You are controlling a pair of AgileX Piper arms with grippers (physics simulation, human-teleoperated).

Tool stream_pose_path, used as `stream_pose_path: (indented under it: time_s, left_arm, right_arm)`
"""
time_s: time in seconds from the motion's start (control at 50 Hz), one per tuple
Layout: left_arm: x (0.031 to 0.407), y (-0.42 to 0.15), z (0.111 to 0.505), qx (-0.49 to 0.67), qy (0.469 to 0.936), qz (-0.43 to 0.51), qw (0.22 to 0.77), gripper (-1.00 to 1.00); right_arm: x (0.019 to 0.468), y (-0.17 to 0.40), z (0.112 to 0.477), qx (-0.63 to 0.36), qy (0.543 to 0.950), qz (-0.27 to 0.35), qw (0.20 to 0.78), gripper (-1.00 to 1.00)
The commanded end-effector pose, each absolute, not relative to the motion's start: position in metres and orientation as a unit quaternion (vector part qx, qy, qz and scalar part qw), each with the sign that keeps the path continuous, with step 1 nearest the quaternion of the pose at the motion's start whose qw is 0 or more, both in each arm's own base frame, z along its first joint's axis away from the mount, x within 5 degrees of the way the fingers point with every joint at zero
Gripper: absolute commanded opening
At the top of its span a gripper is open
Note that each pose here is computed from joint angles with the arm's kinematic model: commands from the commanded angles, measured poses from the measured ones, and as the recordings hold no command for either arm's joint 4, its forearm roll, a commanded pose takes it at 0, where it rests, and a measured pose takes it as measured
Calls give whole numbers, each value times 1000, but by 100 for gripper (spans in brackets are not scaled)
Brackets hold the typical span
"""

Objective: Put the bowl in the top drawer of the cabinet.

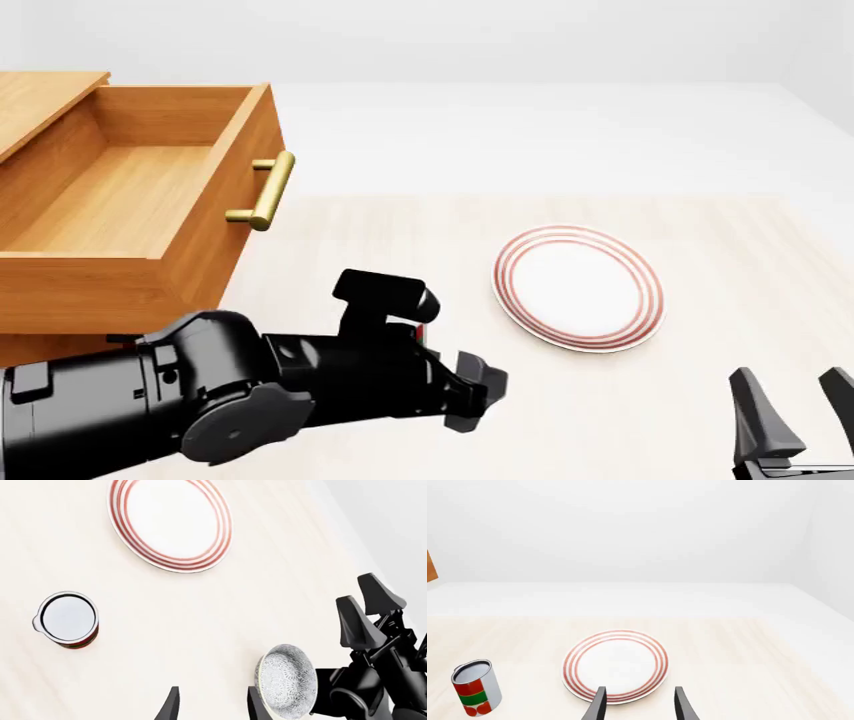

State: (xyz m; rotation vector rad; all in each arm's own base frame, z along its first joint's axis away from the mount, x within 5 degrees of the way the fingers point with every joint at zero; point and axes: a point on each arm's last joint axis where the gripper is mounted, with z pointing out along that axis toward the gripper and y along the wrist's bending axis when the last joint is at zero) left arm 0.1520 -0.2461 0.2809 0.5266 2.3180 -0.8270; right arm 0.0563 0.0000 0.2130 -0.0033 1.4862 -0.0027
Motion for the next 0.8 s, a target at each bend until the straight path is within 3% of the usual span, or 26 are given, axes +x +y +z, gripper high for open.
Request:
stream_pose_path:
  time_s: [0.02, 0.8]
  left_arm:
    - [154, -255, 270, 197, 883, -308, 295, 100]
    - [147, -287, 246, 203, 889, -315, 263, 100]
  right_arm:
    - [56, 0, 213, -1, 677, -1, 736, 100]
    - [56, 0, 213, -1, 677, -1, 736, 100]
